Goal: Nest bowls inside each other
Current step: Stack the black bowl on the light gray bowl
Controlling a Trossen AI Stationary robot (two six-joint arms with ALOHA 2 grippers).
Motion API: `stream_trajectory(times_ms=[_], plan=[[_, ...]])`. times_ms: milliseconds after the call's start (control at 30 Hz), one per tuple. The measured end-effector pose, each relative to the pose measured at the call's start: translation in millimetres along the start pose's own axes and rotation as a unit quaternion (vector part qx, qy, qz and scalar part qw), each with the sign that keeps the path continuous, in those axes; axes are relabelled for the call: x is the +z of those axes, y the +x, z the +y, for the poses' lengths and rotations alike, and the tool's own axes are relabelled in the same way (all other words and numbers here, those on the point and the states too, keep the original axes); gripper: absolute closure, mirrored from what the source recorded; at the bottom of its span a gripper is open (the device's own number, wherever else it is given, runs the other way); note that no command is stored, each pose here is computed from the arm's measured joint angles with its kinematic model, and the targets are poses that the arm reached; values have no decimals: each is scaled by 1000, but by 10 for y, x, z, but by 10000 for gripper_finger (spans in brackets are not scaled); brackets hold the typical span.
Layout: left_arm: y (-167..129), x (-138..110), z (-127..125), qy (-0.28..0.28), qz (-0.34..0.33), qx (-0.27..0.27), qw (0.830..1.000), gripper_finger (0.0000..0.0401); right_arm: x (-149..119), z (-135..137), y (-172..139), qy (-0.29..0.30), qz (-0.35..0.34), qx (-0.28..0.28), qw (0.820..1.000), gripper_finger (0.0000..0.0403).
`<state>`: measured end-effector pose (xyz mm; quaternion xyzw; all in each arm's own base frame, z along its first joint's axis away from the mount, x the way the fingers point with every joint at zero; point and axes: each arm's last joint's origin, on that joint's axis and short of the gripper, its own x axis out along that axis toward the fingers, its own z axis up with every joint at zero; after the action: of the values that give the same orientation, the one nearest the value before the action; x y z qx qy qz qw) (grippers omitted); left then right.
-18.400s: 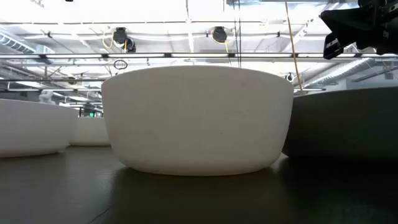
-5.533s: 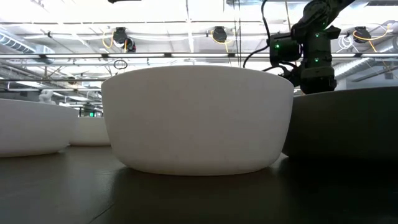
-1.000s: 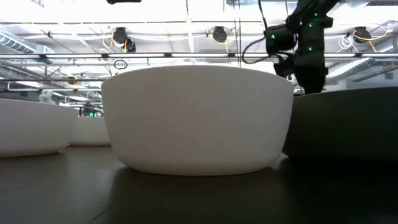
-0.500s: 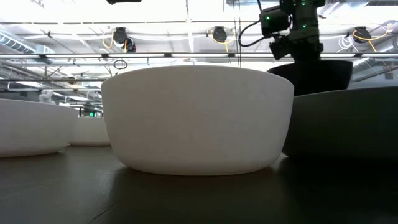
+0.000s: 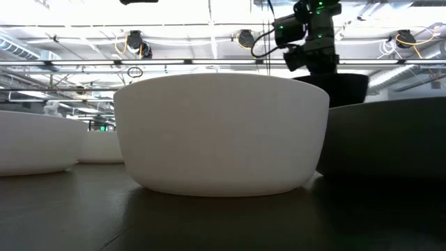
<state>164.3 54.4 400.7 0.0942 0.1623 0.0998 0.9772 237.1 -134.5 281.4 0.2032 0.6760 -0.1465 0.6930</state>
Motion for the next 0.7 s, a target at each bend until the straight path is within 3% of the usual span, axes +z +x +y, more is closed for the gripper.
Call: stream_trajectory(times_ms=[700], plan=[[0,3,-11,0,-5,-19,1000,86,743,-7,-136,-50,-31,-2,998,403]])
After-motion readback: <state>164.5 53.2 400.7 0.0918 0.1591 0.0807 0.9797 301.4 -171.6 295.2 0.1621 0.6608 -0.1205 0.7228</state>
